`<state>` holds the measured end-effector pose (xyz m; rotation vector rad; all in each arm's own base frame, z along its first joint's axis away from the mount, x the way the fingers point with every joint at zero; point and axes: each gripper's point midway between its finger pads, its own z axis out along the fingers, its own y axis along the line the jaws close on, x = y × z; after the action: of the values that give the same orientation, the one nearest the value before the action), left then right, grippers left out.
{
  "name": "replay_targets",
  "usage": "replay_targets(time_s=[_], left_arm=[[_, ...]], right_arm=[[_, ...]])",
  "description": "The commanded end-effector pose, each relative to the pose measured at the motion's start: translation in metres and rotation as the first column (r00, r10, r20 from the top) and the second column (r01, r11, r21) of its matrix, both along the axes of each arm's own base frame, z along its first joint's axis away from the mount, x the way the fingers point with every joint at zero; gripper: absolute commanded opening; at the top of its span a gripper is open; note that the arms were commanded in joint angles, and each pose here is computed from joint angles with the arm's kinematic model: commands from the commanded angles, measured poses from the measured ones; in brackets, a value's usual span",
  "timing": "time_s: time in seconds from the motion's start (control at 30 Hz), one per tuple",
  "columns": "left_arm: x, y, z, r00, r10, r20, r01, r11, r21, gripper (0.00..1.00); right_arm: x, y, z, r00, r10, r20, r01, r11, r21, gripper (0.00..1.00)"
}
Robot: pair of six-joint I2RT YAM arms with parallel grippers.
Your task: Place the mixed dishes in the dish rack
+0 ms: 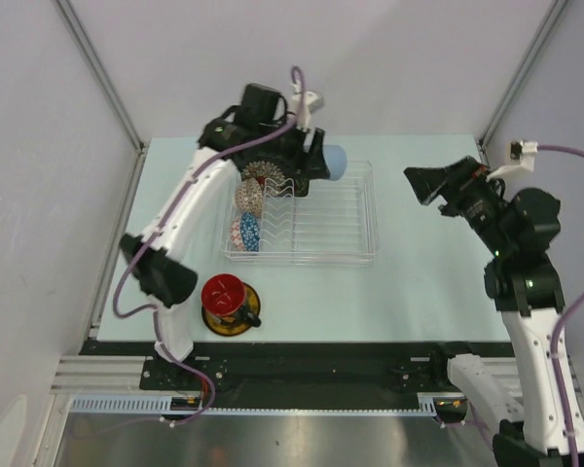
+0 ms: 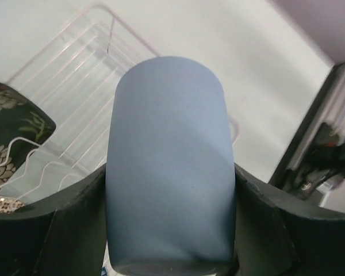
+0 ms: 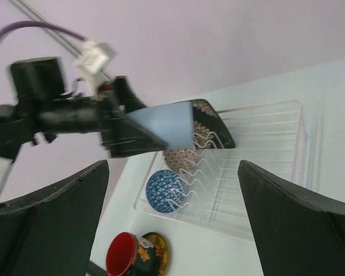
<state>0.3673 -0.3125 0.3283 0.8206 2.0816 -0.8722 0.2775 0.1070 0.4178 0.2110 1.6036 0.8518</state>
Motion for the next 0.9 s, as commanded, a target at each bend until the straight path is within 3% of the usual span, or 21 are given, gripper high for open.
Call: replay_targets(time_s=[0.0, 0.03, 0.23, 0.4, 0.7, 0.87], left_arm=[[0.026, -0.013, -0.068, 0.998, -0.061, -0.005, 0.060, 0.962, 0.266, 0.00], [0.037, -0.017, -0.058, 0.997, -0.050, 0.054, 0.034, 0.962, 0.272, 0.00], [0.049, -0.031, -0.142, 0.985, -0.144, 0.098, 0.072, 0.850, 0.522, 0.00], [0.052, -0.038, -0.167, 0.984, -0.159, 0.082, 0.087, 0.826, 0.558, 0.00], [0.066, -0.034, -0.223, 0.974, -0.217, 0.065, 0.117, 0.730, 0.674, 0.00], [0.072, -0.037, -0.240, 0.970, -0.233, 0.065, 0.127, 0.720, 0.682, 0.00]], right_arm=[[-0.009, -0.029, -0.041, 0.983, -0.167, -0.073, 0.158, 0.981, -0.117, 1.00], [-0.017, -0.030, -0.040, 0.983, -0.171, -0.061, 0.163, 0.979, -0.119, 1.00], [-0.036, -0.036, -0.062, 0.977, -0.191, -0.093, 0.177, 0.974, -0.139, 1.00], [-0.041, -0.037, -0.072, 0.975, -0.194, -0.106, 0.176, 0.972, -0.156, 1.00], [-0.044, -0.034, -0.082, 0.976, -0.177, -0.126, 0.160, 0.978, -0.132, 1.00], [-0.046, -0.034, -0.094, 0.971, -0.179, -0.156, 0.160, 0.979, -0.130, 1.00]])
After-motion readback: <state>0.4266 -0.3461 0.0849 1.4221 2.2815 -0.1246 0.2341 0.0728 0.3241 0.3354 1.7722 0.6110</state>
